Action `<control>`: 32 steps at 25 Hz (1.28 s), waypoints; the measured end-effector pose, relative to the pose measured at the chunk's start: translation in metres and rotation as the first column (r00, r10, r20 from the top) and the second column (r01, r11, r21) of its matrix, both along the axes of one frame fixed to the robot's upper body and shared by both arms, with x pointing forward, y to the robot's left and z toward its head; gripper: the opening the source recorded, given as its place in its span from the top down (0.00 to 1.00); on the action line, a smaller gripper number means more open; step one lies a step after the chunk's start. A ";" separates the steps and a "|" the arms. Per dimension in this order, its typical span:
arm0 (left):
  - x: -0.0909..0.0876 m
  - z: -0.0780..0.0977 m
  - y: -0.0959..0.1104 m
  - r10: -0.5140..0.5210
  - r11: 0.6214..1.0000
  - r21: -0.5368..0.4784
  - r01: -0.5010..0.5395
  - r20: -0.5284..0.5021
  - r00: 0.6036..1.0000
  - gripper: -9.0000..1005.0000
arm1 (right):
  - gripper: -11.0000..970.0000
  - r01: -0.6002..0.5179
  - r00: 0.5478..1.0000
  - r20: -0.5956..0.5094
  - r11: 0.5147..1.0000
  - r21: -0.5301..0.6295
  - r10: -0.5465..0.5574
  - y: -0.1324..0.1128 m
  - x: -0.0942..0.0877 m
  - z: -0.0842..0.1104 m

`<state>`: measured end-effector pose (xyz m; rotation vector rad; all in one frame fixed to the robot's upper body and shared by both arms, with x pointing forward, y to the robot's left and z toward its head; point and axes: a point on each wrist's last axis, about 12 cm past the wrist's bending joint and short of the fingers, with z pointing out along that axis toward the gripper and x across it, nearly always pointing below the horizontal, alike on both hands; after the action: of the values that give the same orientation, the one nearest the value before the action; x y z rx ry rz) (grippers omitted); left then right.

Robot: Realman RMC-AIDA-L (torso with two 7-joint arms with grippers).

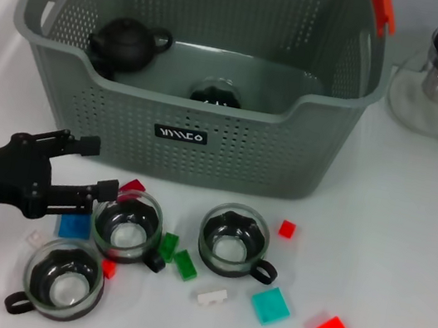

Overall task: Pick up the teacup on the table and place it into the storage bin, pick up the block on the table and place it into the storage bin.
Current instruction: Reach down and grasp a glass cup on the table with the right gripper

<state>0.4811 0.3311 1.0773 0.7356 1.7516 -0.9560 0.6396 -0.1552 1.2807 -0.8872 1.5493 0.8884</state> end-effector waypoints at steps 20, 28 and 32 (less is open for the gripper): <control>-0.001 0.002 0.009 0.030 1.000 0.005 -0.030 0.008 1.000 0.14 | 0.27 -0.469 0.873 -0.335 0.797 -0.381 0.354 -0.082 -0.098 -0.062; -0.003 0.002 0.011 0.047 0.999 -0.001 -0.047 0.007 0.999 0.14 | 0.28 -0.589 0.808 -0.491 0.439 -0.678 0.325 0.019 -0.074 -0.078; -0.006 -0.001 0.011 0.052 0.999 -0.006 -0.052 -0.002 0.999 0.14 | 0.28 -0.564 0.823 -0.492 0.303 -0.769 0.283 0.060 -0.069 -0.100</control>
<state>0.4755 0.3418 1.0764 0.6821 1.7604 -0.9269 0.5709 -0.0956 1.1804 -2.1555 2.1021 0.4506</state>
